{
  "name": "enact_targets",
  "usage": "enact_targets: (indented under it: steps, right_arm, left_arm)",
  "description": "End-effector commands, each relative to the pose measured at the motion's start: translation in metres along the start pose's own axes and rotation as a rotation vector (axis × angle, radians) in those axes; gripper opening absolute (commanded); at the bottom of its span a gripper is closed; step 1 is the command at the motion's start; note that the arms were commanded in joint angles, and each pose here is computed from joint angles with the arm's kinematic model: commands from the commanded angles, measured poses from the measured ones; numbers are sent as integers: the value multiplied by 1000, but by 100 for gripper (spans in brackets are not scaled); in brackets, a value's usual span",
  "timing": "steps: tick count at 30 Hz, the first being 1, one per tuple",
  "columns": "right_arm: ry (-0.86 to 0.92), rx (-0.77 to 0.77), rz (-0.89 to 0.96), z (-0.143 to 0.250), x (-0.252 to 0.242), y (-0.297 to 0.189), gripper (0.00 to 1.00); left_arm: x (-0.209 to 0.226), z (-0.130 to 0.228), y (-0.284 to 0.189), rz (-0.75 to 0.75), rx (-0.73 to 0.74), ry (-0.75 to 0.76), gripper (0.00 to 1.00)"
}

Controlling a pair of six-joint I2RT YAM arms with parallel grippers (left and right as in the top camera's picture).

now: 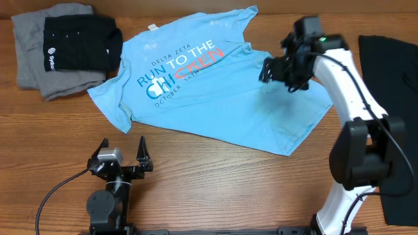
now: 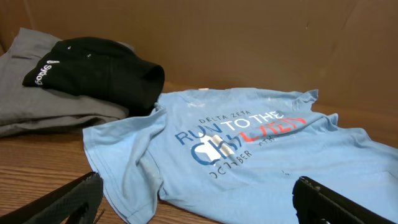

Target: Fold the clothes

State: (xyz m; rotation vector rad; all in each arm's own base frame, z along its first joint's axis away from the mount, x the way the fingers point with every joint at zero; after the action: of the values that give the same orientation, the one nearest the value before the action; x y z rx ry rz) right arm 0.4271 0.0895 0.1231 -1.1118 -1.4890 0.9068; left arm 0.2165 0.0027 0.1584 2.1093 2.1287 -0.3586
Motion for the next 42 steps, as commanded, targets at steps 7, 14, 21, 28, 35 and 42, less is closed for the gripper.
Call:
enact_targets:
  steps: [7,14,21,28,35,42]
  right_arm:
    - [-42,66,-7,19,-2,61,75]
    - [-74,53,-9,15,-4,74,72]
    - [-113,23,-18,6,-6,88,70]
    - [-175,-9,-24,-1,-5,89,68]
    - [-228,-46,-26,-8,-4,89,64]
    - [-227,-39,-26,-7,-4,90,53]
  left_arm:
    - [-1,0,0,3,-5,9,100]
    - [-1,0,0,3,-5,9,100]
    - [-1,0,0,3,-5,9,100]
    - [-1,0,0,3,-5,9,100]
    - [-1,0,0,3,-5,9,100]
    - [-1,0,0,3,-5,9,100]
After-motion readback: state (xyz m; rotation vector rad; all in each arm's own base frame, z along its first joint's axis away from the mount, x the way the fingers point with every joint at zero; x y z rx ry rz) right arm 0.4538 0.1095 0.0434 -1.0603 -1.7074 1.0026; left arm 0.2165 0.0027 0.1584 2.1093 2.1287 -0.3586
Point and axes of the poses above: each gripper's point midway between its finger pads, its own y axis out along the fingers, its own x axis along the line the jaws close on, z = x × y, the point moved 3 cm from there along -y, back along the fingers, and after that the axes turned 5 degrees about -y, right-handed, at the moved point
